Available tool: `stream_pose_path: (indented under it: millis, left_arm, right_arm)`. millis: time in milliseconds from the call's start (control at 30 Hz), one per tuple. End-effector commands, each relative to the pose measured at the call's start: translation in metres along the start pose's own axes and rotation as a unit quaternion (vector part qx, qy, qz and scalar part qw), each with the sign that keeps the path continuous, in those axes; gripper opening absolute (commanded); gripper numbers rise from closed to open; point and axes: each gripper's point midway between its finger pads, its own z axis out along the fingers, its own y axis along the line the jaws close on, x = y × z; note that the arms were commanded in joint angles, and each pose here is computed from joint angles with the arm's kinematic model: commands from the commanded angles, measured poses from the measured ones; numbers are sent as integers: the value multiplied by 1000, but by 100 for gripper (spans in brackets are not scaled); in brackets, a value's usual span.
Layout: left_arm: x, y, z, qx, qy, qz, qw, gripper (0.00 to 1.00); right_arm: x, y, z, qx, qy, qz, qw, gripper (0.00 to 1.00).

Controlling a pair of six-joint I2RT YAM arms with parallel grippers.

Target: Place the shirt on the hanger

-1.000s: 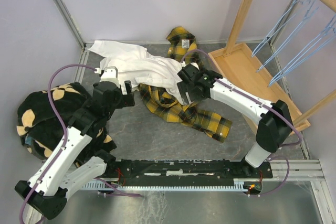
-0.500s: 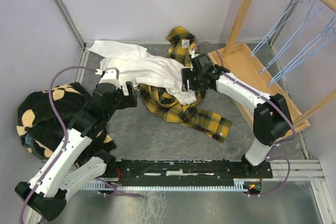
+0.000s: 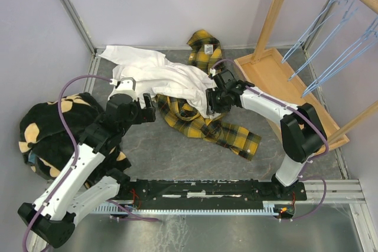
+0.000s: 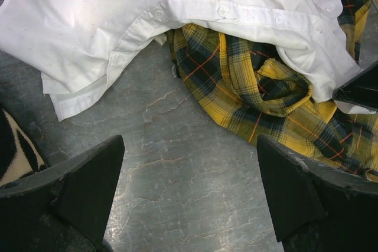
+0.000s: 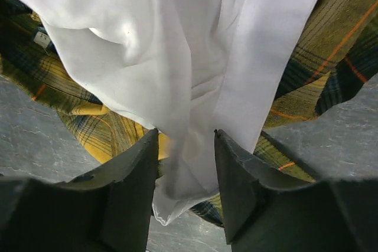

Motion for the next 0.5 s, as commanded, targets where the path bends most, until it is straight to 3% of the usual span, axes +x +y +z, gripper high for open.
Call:
stream_pose_path:
  millis: [0,67,167,267,467]
  left_arm:
    - [-11,-7,2,9,-20,-18,1000,99]
    - [-14,-3,0,-2,-26,-27,999,96]
    - [-22,11,-10,-37,-49,-56,997,96]
    - [-31,19,-24,-47,-77,-74,993,96]
    - [-40,26,-43,-50,-98,-79,991,95]
  right_arm:
    - [-6,22,-7,-42,-12,-11,999,42]
    - [-16,39,-7,-61,-22,-15,998,24]
    - [-40,71,-7,-87,-41,-30,995,6]
    - [-81,104,-13,-112,-77,-29,990,0]
    - [-173,186,-52,-207,-156,-22,966,0]
